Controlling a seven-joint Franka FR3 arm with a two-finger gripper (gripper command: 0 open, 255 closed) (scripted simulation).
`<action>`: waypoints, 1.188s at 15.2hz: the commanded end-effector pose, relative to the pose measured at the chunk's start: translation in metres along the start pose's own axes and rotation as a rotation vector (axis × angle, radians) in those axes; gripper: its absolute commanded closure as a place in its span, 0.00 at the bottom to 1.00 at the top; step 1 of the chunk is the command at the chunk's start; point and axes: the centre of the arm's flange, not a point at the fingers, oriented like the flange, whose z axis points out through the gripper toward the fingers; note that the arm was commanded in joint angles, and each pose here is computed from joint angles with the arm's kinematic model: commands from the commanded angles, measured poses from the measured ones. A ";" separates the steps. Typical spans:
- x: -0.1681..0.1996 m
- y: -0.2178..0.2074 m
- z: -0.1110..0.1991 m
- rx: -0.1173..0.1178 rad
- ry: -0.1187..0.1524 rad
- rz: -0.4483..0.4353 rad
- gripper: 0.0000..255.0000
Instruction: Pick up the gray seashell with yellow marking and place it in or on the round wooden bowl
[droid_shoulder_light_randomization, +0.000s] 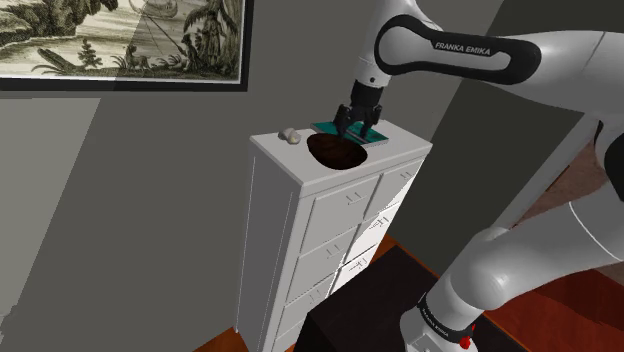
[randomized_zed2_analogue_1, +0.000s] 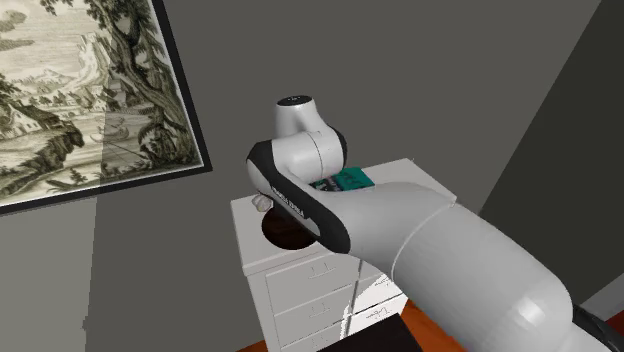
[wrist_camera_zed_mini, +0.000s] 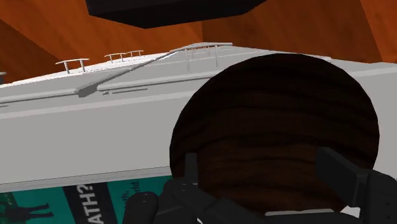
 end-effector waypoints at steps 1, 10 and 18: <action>0.025 -0.016 0.001 0.007 -0.006 -0.005 0.00; 0.128 -0.077 0.009 0.034 -0.032 -0.025 0.00; 0.160 -0.098 0.038 0.043 -0.040 -0.031 0.00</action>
